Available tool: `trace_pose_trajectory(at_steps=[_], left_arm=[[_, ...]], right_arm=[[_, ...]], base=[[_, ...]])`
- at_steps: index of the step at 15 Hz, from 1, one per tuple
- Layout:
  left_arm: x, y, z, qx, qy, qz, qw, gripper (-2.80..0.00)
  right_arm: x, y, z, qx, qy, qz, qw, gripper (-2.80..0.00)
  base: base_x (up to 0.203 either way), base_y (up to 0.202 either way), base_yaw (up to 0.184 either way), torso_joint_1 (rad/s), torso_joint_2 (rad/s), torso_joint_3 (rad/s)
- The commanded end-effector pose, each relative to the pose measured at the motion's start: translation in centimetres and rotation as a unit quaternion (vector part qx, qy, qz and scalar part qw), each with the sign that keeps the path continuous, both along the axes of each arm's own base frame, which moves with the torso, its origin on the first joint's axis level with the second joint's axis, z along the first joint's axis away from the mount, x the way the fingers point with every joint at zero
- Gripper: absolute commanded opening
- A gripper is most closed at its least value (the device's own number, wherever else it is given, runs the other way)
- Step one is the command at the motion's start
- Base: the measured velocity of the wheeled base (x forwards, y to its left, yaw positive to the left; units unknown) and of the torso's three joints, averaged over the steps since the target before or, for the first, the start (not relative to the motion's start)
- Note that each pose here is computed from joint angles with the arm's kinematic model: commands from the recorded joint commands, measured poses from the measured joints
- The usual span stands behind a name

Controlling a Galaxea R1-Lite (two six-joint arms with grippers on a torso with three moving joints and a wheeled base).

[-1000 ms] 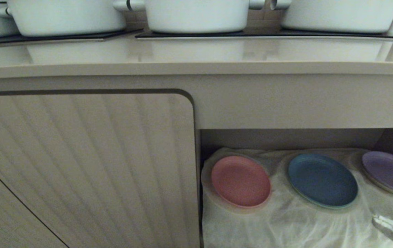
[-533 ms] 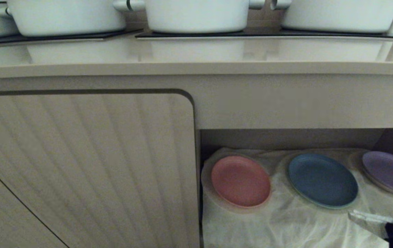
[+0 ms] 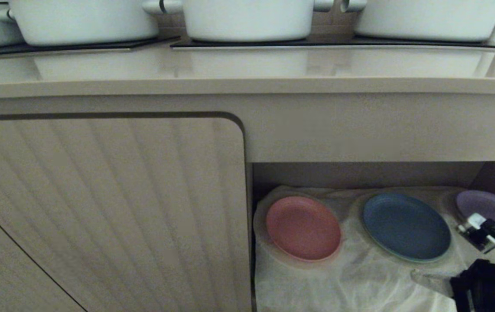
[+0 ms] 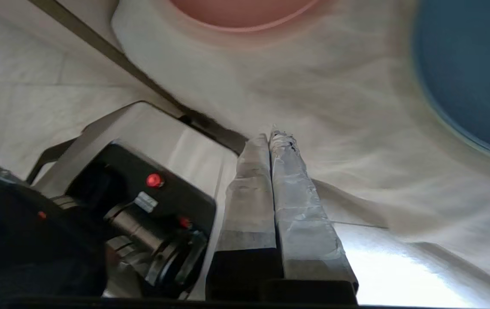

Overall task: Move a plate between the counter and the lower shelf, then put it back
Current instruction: Pick up the plate in the cupboard

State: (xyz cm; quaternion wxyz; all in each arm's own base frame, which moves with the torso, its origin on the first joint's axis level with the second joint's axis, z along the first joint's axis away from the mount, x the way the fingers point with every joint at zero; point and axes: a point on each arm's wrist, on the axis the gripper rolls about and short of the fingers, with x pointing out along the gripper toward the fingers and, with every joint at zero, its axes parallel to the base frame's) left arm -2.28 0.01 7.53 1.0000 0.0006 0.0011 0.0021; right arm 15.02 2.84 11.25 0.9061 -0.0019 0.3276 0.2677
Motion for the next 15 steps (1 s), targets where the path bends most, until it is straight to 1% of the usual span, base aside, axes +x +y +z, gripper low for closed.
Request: trace_pose_trajectory(at_steps=[1,5,10,15], left_arm=[[0.0,0.0,0.0,0.0,0.0,0.0,1.0,-2.8],[0.0,0.0,0.0,0.0,0.0,0.0,1.0,-2.8],[0.0,0.0,0.0,0.0,0.0,0.0,1.0,-2.8],[0.0,0.0,0.0,0.0,0.0,0.0,1.0,-2.8]], right_arm=[[1.0,0.6,-0.4,0.001,0.02,0.012,1.0,-2.8],[2.9,1.9,-0.3,0.015,0.039,0.022,0.999,-2.8],[4.8,2.8,-0.5,0.029,0.061,0.018,0.998,-2.8],[7.4,3.9,-0.9,0.033,0.078,0.018,0.996,-2.8]], base=[[0.0,0.0,0.0,0.0,0.0,0.0],[0.0,0.0,0.0,0.0,0.0,0.0],[0.0,0.0,0.0,0.0,0.0,0.0],[0.0,0.0,0.0,0.0,0.0,0.0]])
